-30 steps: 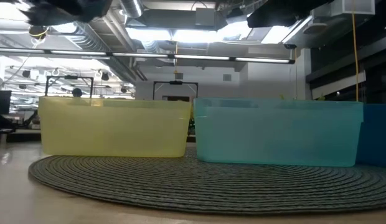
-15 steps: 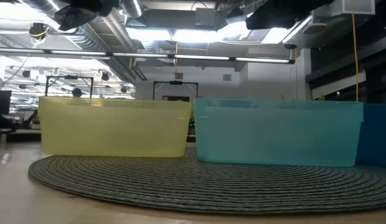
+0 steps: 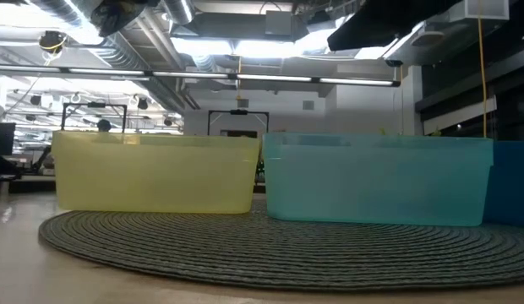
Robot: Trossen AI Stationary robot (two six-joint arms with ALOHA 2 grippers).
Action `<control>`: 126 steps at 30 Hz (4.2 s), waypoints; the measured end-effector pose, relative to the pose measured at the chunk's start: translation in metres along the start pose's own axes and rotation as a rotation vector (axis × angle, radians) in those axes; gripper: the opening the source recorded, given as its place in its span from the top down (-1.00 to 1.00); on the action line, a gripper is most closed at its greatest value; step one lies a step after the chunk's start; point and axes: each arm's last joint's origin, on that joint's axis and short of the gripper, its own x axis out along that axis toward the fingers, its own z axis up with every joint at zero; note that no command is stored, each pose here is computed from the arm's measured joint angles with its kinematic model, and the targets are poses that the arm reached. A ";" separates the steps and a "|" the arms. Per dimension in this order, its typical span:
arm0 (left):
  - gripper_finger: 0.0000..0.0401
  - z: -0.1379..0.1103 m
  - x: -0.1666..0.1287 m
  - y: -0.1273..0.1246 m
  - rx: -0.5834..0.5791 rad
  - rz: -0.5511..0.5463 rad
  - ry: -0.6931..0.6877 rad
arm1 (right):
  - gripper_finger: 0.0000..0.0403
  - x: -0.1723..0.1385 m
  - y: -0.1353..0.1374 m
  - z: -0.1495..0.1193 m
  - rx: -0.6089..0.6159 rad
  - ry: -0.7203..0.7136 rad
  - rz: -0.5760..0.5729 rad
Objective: Pick and place Granola Bars by type
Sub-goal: Put the blue granola bar into the blue bin
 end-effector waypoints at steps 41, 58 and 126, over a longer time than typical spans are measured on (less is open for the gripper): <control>0.68 -0.002 0.089 0.030 0.303 0.152 0.095 | 0.16 0.073 -0.012 -0.008 -0.137 -0.149 0.184; 0.68 -0.004 0.091 0.018 0.380 -0.026 -0.083 | 0.08 0.085 -0.014 -0.009 -0.123 -0.226 0.328; 0.67 0.007 0.123 0.014 0.320 -0.011 -0.238 | 0.29 0.096 -0.002 -0.003 -0.075 -0.492 0.564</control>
